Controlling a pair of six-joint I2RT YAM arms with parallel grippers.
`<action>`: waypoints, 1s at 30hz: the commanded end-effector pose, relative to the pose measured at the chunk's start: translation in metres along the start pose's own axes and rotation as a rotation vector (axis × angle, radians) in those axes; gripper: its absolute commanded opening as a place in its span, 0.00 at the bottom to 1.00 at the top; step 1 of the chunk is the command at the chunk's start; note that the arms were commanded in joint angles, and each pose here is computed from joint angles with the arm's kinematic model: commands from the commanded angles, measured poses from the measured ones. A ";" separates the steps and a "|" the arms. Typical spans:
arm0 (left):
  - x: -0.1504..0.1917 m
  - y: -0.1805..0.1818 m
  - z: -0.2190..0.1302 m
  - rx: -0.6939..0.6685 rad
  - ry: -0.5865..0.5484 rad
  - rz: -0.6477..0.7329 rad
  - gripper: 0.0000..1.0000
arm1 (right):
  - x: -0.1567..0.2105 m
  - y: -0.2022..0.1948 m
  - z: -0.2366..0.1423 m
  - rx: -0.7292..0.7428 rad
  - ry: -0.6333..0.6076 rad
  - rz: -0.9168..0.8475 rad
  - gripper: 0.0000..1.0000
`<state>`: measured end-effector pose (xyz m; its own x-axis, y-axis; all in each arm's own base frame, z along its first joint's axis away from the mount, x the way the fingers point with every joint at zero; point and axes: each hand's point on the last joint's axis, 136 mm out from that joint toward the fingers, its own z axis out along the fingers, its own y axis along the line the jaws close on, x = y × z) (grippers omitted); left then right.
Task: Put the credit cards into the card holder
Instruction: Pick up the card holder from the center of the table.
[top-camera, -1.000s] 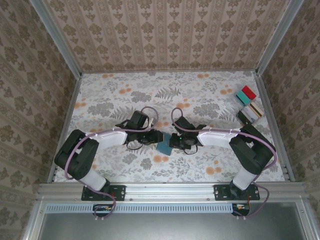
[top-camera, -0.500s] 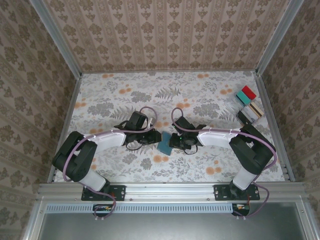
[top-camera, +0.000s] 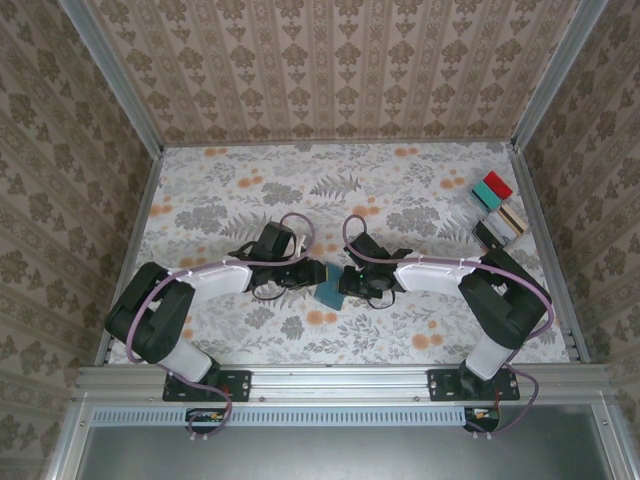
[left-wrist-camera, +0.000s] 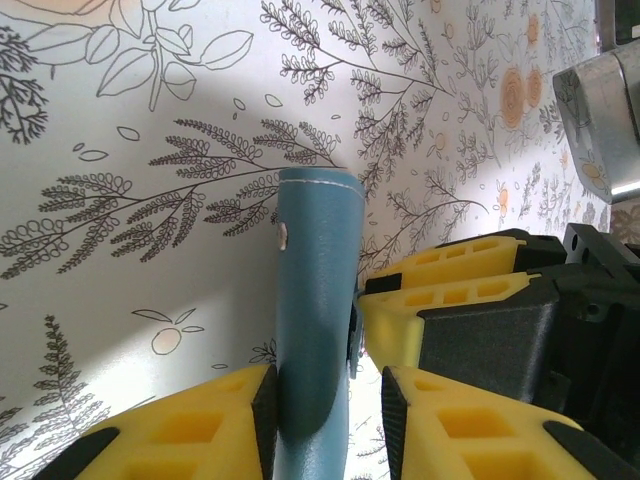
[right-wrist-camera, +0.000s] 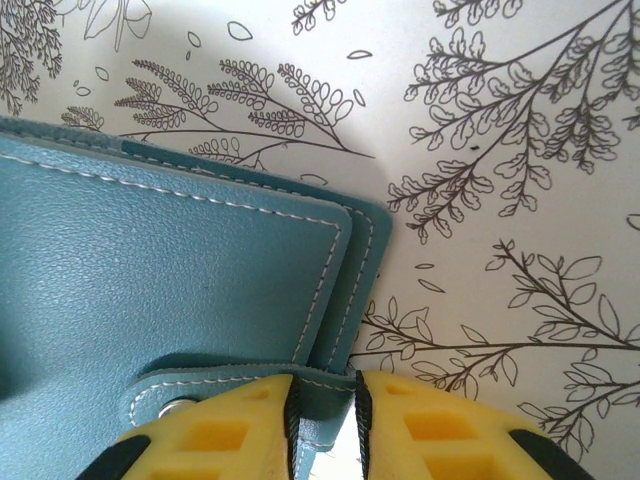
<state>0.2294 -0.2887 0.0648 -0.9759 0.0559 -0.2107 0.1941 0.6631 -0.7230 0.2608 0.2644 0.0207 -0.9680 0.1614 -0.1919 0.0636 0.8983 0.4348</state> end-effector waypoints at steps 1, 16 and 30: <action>0.009 -0.005 0.003 0.038 0.041 0.005 0.35 | 0.000 -0.012 0.005 0.067 -0.005 0.019 0.25; 0.011 -0.004 0.003 0.036 0.049 0.017 0.16 | -0.003 -0.010 0.002 0.067 -0.017 0.031 0.26; 0.004 -0.002 -0.002 0.009 -0.002 0.019 0.08 | -0.020 0.035 -0.032 -0.025 -0.109 -0.007 0.30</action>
<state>0.2262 -0.2885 0.0617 -0.9767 0.0676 -0.2038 0.1969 0.6607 -0.7244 0.2715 0.2725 0.0508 -0.9500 0.1793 -0.2555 0.0510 0.8967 0.4397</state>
